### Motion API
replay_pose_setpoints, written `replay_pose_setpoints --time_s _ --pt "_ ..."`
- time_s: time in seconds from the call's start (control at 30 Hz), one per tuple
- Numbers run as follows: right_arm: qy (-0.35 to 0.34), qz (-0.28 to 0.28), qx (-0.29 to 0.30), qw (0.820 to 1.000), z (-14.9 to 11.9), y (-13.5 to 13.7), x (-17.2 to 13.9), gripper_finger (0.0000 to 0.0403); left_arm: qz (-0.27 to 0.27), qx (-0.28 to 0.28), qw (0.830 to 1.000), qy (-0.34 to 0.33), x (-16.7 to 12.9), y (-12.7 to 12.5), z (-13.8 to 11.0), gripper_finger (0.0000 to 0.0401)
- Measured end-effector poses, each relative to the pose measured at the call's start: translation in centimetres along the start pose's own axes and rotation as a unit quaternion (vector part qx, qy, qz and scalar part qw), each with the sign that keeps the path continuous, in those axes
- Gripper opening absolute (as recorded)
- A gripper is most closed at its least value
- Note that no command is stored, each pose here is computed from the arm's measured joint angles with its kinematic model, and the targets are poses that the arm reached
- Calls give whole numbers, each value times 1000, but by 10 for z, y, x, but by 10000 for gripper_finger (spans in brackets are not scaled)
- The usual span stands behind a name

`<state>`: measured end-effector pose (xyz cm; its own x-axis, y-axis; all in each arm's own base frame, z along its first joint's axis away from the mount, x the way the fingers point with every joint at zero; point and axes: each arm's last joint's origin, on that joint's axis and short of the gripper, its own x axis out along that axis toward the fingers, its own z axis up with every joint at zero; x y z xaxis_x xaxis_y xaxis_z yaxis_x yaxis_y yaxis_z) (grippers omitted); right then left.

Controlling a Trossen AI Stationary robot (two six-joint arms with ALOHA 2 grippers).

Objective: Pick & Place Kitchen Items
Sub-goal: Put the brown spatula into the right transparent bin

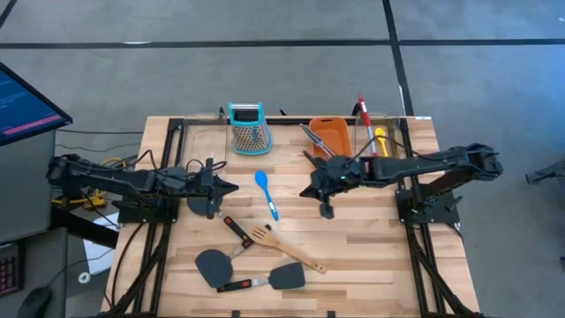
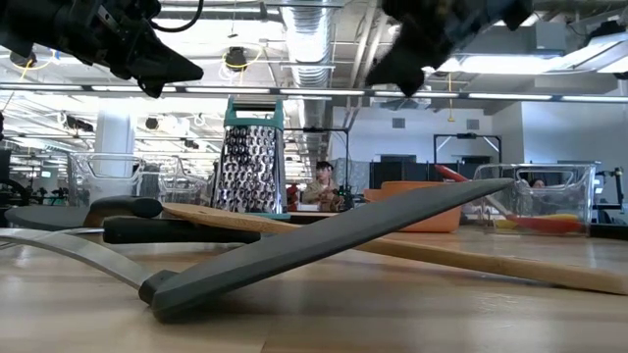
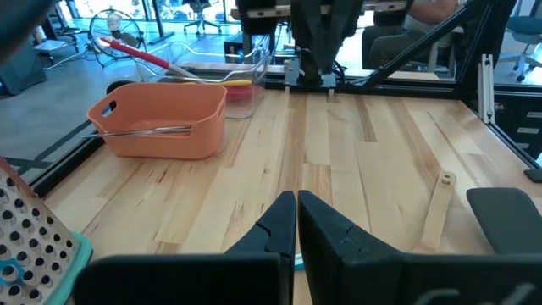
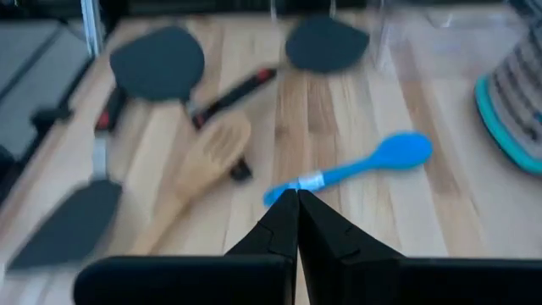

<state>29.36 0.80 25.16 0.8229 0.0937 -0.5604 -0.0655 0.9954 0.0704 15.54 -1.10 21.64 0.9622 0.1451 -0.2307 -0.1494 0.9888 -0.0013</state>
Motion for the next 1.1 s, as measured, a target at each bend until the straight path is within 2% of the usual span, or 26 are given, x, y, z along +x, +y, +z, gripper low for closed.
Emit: replay_pose_setpoints --time_s 0.2,0.33,0.4,0.57,0.73,0.93,1.1 --pt "48 -4 76 996 -20 -4 42 0 1 6 1000 10 2 0 -2 2" --pt "82 -8 75 994 -34 -6 59 0 2 26 1000 17 5 -1 -4 2" --pt "75 -8 68 995 -34 -8 62 0 2 37 999 21 6 -1 -4 2" --pt "13 -9 37 999 -16 -12 49 0 2 49 998 31 9 -2 -7 2" --pt "-49 -7 -43 998 5 -7 19 1 2 50 998 32 11 -2 -8 2" --pt "-63 1 -119 991 13 4 -6 0 2 45 999 13 11 -2 -4 2" --pt "-58 11 -148 987 7 7 -10 0 2 44 999 10 11 -2 -3 2"
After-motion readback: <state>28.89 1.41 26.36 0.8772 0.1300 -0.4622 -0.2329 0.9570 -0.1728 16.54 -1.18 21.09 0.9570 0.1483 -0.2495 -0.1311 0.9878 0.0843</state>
